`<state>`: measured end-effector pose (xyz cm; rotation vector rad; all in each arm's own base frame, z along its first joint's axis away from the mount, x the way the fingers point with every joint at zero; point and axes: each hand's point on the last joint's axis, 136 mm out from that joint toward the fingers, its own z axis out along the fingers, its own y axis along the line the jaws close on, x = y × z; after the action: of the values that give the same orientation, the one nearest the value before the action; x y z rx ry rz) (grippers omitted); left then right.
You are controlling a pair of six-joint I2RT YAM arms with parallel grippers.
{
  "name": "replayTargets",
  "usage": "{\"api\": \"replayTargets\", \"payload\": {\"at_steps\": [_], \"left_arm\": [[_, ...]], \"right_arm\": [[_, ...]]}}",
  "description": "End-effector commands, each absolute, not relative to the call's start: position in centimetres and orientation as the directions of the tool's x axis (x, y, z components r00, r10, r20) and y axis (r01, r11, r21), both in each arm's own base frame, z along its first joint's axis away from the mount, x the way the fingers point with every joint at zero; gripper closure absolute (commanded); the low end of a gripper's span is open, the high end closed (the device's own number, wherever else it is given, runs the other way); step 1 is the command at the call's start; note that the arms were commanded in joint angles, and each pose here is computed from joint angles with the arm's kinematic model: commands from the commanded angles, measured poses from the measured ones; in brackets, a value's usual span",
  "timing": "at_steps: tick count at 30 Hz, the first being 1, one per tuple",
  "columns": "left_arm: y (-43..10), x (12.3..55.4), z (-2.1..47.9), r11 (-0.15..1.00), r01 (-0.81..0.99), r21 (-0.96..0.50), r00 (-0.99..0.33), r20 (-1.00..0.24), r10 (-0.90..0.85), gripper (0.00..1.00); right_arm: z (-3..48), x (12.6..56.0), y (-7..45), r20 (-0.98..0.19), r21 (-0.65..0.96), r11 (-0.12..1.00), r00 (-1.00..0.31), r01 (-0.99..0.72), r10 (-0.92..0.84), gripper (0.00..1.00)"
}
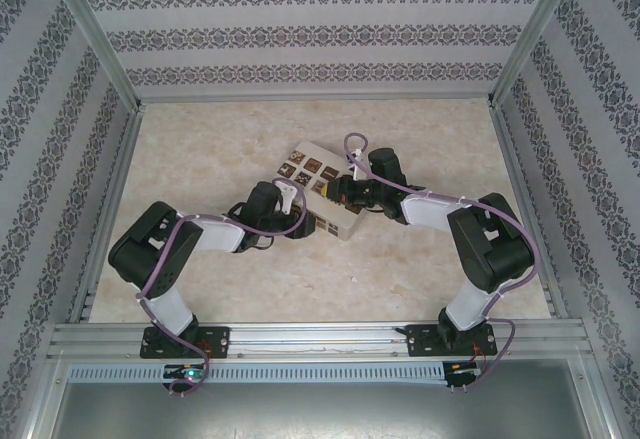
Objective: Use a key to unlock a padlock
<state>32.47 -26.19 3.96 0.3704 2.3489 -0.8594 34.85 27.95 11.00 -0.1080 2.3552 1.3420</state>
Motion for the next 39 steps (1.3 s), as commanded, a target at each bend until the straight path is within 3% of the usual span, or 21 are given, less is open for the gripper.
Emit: {"api": "replayTargets", "payload": {"at_steps": [1, 20, 39], "left_arm": [[-27.7, 32.9, 4.7, 0.721, 0.495, -0.484, -0.748, -0.659, 0.070, 0.47], [-28.7, 33.9, 4.8, 0.723, 0.474, -0.503, -0.745, -0.667, 0.025, 0.63], [-28.7, 34.5, 5.8, 0.743, 0.477, -0.470, -0.726, -0.687, 0.030, 0.70]], "right_arm": [[8.2, 34.7, 27.1, -0.356, 0.777, 0.592, -0.925, -0.213, 0.134, 1.00], [8.4, 34.7, 27.1, -0.358, 0.778, 0.590, -0.924, -0.214, 0.137, 1.00], [8.7, 34.8, 27.1, -0.361, 0.780, 0.587, -0.922, -0.217, 0.139, 1.00]]}}
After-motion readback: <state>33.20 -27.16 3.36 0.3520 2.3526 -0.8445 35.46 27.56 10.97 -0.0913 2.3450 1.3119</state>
